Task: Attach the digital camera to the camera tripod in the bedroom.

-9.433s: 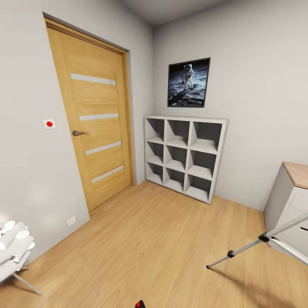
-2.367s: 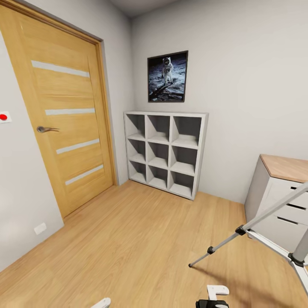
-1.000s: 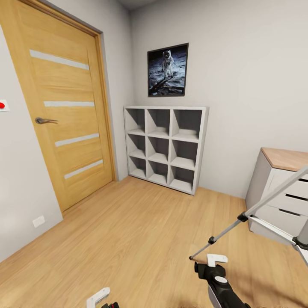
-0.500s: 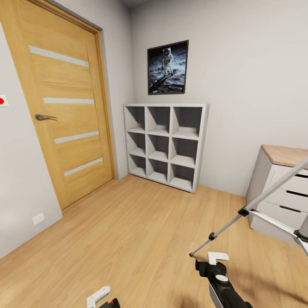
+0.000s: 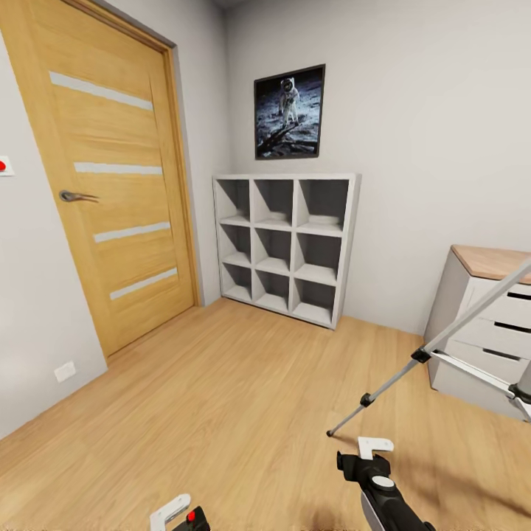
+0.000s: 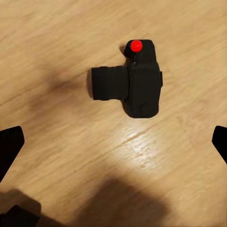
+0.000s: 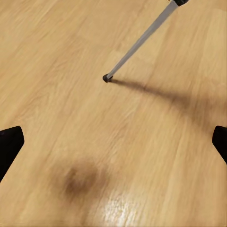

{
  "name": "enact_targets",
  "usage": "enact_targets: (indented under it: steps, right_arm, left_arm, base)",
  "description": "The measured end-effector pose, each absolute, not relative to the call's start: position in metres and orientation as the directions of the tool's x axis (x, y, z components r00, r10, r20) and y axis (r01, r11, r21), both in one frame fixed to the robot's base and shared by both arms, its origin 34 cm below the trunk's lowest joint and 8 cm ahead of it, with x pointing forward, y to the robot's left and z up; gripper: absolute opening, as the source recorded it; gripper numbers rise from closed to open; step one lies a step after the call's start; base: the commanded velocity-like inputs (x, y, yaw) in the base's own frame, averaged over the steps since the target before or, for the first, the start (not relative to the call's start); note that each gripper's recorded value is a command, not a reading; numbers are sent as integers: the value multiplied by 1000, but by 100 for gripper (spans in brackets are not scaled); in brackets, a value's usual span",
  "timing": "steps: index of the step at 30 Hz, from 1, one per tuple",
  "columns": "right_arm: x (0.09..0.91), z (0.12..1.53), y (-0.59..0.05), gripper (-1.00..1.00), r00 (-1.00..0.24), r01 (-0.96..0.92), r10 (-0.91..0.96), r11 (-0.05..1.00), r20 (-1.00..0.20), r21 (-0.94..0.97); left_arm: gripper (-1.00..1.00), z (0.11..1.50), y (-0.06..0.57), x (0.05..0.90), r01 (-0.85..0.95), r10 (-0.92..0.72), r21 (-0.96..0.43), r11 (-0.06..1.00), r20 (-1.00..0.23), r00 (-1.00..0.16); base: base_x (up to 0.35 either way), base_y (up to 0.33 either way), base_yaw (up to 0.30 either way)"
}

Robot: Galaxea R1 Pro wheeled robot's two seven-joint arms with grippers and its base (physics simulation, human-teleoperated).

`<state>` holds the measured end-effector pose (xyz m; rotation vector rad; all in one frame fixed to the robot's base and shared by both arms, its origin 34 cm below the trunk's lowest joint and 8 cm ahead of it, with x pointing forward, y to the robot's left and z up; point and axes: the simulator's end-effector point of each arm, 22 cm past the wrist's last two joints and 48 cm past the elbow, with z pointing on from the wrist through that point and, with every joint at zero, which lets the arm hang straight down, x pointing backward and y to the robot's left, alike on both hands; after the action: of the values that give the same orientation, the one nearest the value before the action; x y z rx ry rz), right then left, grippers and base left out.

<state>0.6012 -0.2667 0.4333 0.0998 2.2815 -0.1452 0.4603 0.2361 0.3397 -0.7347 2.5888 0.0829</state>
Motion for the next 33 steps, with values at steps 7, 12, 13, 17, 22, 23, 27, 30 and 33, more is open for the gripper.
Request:
enact_targets:
  steps: [7, 12, 13, 17, 22, 23, 27, 30, 33]
  right_arm:
    - [592, 411, -267, 100, -668, 118, 24, 990, -744, -75]
    - [589, 399, -267, 100, -671, 118, 24, 990, -741, -75]
    - [588, 396, -268, 100, -672, 118, 24, 990, -740, -75]
    - [585, 387, -267, 100, -672, 118, 25, 990, -740, -74]
    - [582, 376, -266, 100, -672, 118, 24, 990, -740, -74]
    - [582, 373, -266, 100, -672, 118, 24, 990, -740, -74]
    - [579, 364, -267, 100, -673, 118, 24, 990, -740, -75]
    - [577, 357, -267, 100, -673, 118, 24, 990, -740, -76]
    - [576, 351, -267, 100, -672, 117, 22, 990, -740, -76]
  left_arm:
    - [100, 325, 236, 458, -512, -485, -63, 857, -436, -758]
    - [100, 315, 237, 456, -512, -485, -63, 856, -438, -757]
    - [100, 312, 237, 455, -513, -485, -62, 856, -437, -757]
    - [100, 303, 237, 453, -512, -485, -62, 856, -437, -757]
    - [100, 292, 236, 449, -511, -484, -62, 857, -436, -759]
    - [100, 289, 236, 449, -511, -484, -62, 857, -435, -759]
    - [100, 280, 236, 446, -510, -483, -62, 858, -436, -759]
    - [100, 274, 236, 444, -510, -483, -62, 858, -436, -759]
    - [100, 267, 236, 443, -510, -483, -62, 858, -436, -759]
  base:
    - [0, 0, 0]
    - [0, 0, 0]
    - [0, 0, 0]
    - [0, 0, 0]
    - [0, 0, 0]
    - [0, 0, 0]
    - [0, 0, 0]
    - [0, 0, 0]
    - [0, 0, 0]
